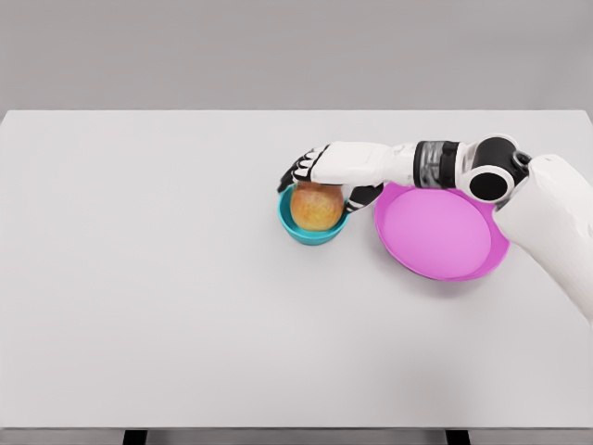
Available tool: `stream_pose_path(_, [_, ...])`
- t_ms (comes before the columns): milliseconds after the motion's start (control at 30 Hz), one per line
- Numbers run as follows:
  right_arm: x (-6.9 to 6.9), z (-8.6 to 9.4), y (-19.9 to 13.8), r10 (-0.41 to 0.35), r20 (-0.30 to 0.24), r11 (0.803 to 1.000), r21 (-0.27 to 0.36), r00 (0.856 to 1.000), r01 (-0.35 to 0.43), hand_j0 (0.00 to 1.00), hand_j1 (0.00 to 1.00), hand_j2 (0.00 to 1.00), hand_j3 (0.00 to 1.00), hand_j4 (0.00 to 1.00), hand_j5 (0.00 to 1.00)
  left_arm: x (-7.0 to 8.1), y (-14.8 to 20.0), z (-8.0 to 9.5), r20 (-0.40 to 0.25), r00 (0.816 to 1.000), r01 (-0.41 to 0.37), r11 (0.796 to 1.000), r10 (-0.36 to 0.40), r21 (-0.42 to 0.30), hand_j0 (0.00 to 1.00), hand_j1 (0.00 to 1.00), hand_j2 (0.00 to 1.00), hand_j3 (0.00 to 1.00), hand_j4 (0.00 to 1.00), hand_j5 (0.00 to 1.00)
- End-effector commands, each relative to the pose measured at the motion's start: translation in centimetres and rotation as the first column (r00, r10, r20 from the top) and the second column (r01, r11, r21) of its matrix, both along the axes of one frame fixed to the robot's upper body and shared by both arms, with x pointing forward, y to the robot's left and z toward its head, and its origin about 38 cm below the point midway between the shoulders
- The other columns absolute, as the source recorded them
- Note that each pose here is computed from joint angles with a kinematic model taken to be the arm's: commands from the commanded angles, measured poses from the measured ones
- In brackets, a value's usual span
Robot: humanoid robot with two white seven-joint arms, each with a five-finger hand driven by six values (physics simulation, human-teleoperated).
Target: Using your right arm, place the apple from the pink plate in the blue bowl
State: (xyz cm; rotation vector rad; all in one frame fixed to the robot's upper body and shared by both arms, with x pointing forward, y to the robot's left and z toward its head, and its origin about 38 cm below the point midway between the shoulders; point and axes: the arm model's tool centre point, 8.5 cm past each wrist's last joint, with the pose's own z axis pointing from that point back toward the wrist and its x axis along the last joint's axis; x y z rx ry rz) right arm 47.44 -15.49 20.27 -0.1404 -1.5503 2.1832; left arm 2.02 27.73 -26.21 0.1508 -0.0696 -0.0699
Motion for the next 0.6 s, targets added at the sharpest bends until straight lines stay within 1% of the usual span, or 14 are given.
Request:
stream_pose_path(0, [0.0,0.0,0.0,-0.004,-0.006,1.0,0.006,1.0,0.004,1.0,1.0,1.0,1.0,1.0,1.0,0.0,0.0,0.0,0.0,1.0,0.0,1.0,0.0,0.0,1.0,1.0,1.0,1.0,1.0,1.0])
stream_pose_path(233, [-0.1,0.3,0.1,0.003,0.003,1.0,0.009,1.0,-0.003,1.0,1.0,1.0,1.0,1.0,1.0,0.0,0.0,0.0,0.0,1.0,0.0,1.0,0.0,0.0,1.0,1.0,1.0,1.0,1.0,1.0])
stream_pose_path(267, [-0.1,1.2,0.2,0.011,0.026,1.0,0.014,1.0,-0.011,1.0,1.0,1.0,1.0,1.0,1.0,0.0,0.0,0.0,0.0,1.0,0.0,1.0,0.0,0.0,1.0,1.0,1.0,1.0,1.0,1.0])
stream_pose_path(300, [-0.4,2.3,0.2,0.023,0.055,0.999,0.023,0.998,-0.025,1.0,1.0,1.0,1.0,1.0,1.0,0.0,0.0,0.0,0.0,1.0,0.0,1.0,0.0,0.0,1.0,1.0,1.0,1.0,1.0,1.0])
stream_pose_path(333, [-0.5,4.7,-1.3,0.003,0.114,0.999,0.05,0.994,-0.008,1.0,1.0,1.0,1.0,1.0,1.0,0.0,0.0,0.0,0.0,1.0,0.0,1.0,0.0,0.0,1.0,1.0,1.0,1.0,1.0,1.0])
stream_pose_path(367, [-0.6,7.0,-4.0,-0.046,0.168,0.997,0.075,0.985,0.034,1.0,1.0,1.0,1.0,1.0,1.0,0.0,0.0,0.0,0.0,1.0,0.0,1.0,0.0,0.0,1.0,1.0,1.0,1.0,1.0,1.0])
stream_pose_path(400, [-0.8,7.9,-5.9,-0.082,0.189,0.994,0.084,0.978,0.067,1.0,1.0,1.0,1.0,1.0,1.0,0.0,0.0,0.0,0.0,1.0,0.0,1.0,0.0,0.0,1.0,1.0,1.0,1.0,1.0,1.0])
stream_pose_path(433, [-0.9,8.5,-8.8,-0.142,0.2,0.988,0.095,0.969,0.125,1.0,1.0,1.0,1.0,1.0,1.0,0.0,0.0,0.0,0.0,1.0,0.0,1.0,0.0,0.0,1.0,1.0,1.0,1.0,1.0,1.0])
stream_pose_path(500, [-1.1,9.0,-11.7,-0.214,0.194,0.972,0.144,0.957,0.188,1.0,1.0,1.0,1.0,1.0,1.0,0.0,0.0,0.0,0.0,1.0,0.0,1.0,0.0,0.0,1.0,1.0,1.0,1.0,1.0,1.0])
stream_pose_path(533, [-1.6,9.3,-15.0,-0.271,0.189,0.959,0.143,0.944,0.246,1.0,1.0,1.0,1.0,1.0,1.0,0.0,0.0,0.0,0.0,1.0,0.0,1.0,0.0,0.0,1.0,1.0,1.0,1.0,1.0,1.0])
stream_pose_path(567, [-2.0,9.7,-16.7,-0.306,0.189,0.948,0.155,0.933,0.279,1.0,1.0,1.0,1.0,1.0,1.0,0.0,0.0,0.0,0.0,1.0,0.0,1.0,0.0,0.0,1.0,1.0,1.0,1.0,1.0,1.0])
